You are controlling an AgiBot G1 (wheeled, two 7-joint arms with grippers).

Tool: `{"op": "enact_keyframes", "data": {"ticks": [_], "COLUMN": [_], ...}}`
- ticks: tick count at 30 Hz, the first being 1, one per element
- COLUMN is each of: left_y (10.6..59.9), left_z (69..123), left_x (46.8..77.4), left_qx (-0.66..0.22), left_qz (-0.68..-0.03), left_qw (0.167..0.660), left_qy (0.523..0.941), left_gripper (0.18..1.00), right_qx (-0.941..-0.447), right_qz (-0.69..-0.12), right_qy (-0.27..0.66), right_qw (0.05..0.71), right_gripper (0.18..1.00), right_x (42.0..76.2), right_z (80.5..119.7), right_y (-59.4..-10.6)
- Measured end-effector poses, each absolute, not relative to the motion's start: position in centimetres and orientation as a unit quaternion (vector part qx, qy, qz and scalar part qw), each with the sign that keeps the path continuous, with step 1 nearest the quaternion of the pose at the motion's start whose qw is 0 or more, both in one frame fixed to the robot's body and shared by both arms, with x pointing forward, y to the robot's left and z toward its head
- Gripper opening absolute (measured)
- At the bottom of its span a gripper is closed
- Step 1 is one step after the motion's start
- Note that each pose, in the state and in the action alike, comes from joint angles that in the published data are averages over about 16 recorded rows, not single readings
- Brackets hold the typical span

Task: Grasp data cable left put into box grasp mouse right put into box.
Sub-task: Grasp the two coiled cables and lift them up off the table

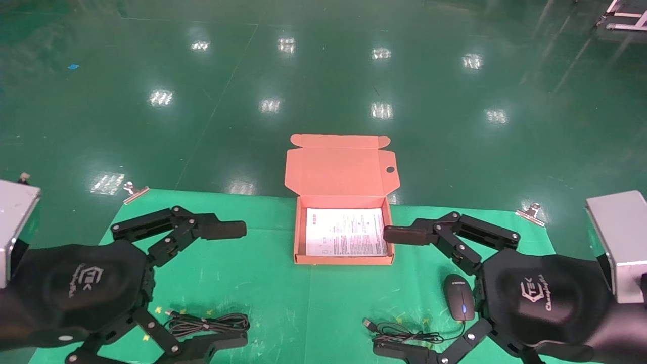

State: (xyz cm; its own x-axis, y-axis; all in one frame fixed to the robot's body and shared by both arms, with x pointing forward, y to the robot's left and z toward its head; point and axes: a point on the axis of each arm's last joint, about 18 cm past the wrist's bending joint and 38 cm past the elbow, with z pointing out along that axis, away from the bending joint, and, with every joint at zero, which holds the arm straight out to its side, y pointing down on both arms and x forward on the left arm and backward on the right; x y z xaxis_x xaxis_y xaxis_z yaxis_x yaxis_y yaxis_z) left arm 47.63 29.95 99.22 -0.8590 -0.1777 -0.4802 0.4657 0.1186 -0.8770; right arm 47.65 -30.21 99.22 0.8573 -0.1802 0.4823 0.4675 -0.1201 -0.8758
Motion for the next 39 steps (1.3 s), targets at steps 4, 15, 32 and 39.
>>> {"op": "enact_keyframes", "data": {"ticks": [4,15,32,39], "left_y": [29.8,28.7,26.9,27.4], "left_z": [99.2,99.4,96.7,94.8], "left_x": [47.9,50.3,57.2,60.4], "left_qx": [0.103,0.096,0.081,0.068], "left_qz": [-0.646,-0.566,-0.299,-0.198], "left_qw": [0.246,0.243,0.249,0.262], "left_qy": [0.716,0.782,0.917,0.942], "left_gripper": [1.001,1.001,1.001,1.001], "right_qx": [-0.714,-0.766,-0.834,-0.853], "right_qz": [-0.258,-0.336,-0.417,-0.41], "right_qy": [-0.107,-0.168,-0.295,-0.301], "right_qw": [0.642,0.521,0.207,0.12], "right_gripper": [1.001,1.001,1.001,1.001], "right_x": [47.8,49.9,56.8,59.6], "right_z": [99.2,99.3,97.4,94.6], "right_y": [-30.2,-29.5,-28.3,-28.1]}}
